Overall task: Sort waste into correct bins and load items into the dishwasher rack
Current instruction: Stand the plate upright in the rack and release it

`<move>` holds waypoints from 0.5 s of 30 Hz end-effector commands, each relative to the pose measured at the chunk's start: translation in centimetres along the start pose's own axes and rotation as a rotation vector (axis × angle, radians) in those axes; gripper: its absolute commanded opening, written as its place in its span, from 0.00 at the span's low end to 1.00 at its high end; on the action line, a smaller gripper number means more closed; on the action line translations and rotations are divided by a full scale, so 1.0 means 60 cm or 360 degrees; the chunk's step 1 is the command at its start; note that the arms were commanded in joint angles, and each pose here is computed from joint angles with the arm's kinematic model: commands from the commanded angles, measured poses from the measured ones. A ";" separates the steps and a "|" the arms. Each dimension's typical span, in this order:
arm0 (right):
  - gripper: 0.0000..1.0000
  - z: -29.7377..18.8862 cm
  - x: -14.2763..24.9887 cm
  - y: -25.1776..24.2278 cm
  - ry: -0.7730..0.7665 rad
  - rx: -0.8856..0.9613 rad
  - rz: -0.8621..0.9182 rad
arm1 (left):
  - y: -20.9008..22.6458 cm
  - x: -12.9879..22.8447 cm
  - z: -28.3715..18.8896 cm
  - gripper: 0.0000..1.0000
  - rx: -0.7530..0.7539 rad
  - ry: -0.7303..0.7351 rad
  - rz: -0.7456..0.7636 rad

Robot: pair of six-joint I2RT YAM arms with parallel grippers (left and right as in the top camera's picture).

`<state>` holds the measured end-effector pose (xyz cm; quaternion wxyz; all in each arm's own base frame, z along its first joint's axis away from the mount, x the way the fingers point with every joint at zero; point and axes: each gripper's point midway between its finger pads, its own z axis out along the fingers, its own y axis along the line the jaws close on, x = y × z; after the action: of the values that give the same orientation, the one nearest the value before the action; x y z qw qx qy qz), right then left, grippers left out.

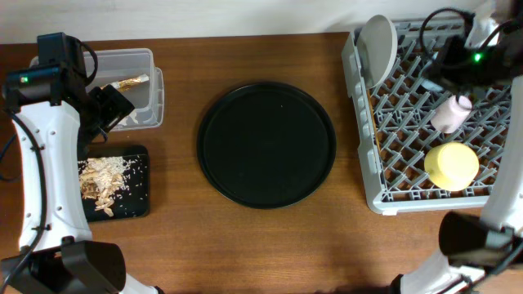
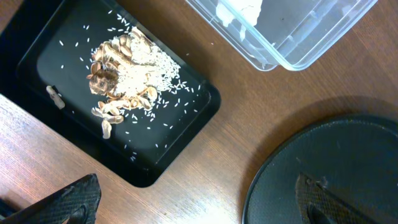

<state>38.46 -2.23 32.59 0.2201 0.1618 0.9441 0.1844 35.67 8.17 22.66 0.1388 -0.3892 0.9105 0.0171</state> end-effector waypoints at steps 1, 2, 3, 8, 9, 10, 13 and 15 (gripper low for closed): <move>0.04 -0.048 0.044 0.016 -0.0035 0.0156 -0.0126 | 0.003 -0.001 0.001 0.99 -0.0006 0.0003 -0.0006; 0.04 -0.061 0.056 0.028 -0.0045 0.0140 -0.0169 | 0.003 -0.001 0.001 0.99 -0.0006 0.0003 -0.0006; 0.04 -0.076 0.069 0.039 -0.0069 0.0130 -0.0219 | 0.003 -0.001 0.001 0.99 -0.0006 0.0003 -0.0006; 0.05 -0.139 0.155 0.058 -0.0148 0.0122 -0.0350 | 0.003 -0.001 0.002 0.99 -0.0006 0.0003 -0.0006; 0.09 -0.146 0.180 0.057 -0.0141 0.0118 -0.0377 | 0.003 -0.001 0.002 0.99 -0.0006 0.0003 -0.0006; 0.16 -0.151 0.208 0.052 -0.0128 0.0121 -0.0395 | 0.003 -0.001 0.002 0.99 -0.0006 0.0003 -0.0006; 0.29 -0.150 0.275 0.030 -0.0083 0.0123 -0.0406 | 0.003 -0.001 0.001 0.99 -0.0006 0.0003 -0.0006; 0.98 -0.140 0.321 0.008 -0.0034 0.0132 -0.0393 | 0.003 -0.001 0.001 0.99 -0.0006 0.0003 -0.0006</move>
<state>20.42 3.47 35.81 0.2734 0.0561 0.9519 0.1268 35.67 8.16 22.66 0.1388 -0.3892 0.9105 0.0170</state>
